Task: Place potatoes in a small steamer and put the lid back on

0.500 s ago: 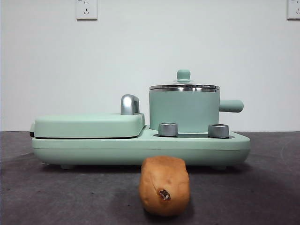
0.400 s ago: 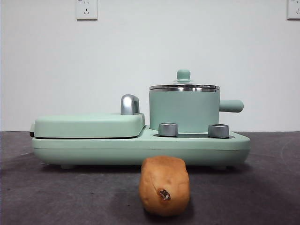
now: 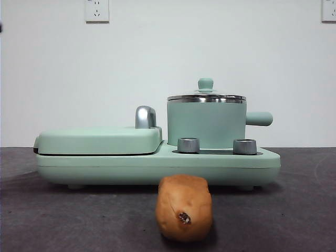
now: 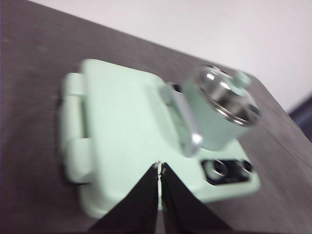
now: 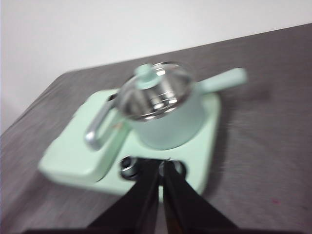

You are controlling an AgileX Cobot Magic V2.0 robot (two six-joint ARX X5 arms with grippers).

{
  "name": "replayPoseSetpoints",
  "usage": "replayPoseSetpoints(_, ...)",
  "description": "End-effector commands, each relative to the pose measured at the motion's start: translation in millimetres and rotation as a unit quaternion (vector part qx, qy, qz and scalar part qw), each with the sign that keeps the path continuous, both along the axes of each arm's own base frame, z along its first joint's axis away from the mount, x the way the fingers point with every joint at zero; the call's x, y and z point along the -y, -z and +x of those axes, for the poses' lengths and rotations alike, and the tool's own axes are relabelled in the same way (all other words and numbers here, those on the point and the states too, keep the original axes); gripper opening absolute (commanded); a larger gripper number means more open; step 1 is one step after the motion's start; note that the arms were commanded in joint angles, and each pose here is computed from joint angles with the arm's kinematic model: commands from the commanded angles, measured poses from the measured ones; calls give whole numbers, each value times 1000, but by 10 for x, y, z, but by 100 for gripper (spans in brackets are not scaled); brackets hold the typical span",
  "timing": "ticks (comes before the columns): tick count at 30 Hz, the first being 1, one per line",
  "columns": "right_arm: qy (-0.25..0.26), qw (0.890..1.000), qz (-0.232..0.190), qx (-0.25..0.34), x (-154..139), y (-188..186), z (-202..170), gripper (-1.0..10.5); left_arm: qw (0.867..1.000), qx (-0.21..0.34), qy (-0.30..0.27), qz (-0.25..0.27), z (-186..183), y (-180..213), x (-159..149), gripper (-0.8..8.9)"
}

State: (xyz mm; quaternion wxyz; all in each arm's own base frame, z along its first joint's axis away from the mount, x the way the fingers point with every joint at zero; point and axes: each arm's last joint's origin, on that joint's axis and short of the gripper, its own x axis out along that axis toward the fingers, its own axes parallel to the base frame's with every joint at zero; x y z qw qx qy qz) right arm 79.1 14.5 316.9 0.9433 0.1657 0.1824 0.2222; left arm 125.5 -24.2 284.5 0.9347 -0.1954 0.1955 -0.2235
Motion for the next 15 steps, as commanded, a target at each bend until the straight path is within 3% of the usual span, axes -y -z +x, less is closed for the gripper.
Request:
replayPoseSetpoints(1, -53, 998, -37, 13, -20, -107, 46, 12, 998, 18, 58, 27, 64, -174, 37, 10)
replayPoseSetpoints(6, -96, 995, -28, 4, -40, -152, 118, 12, 990, 29, 134, 35, 163, -314, 102, 9)
replayPoseSetpoints(11, -111, 994, -21, -7, -48, -135, 135, 13, 987, 26, 155, 38, 225, -336, 148, 15)
replayPoseSetpoints(15, -111, 994, -21, -14, -48, -124, 131, 36, 986, 20, 163, 37, 251, -321, 176, 118)
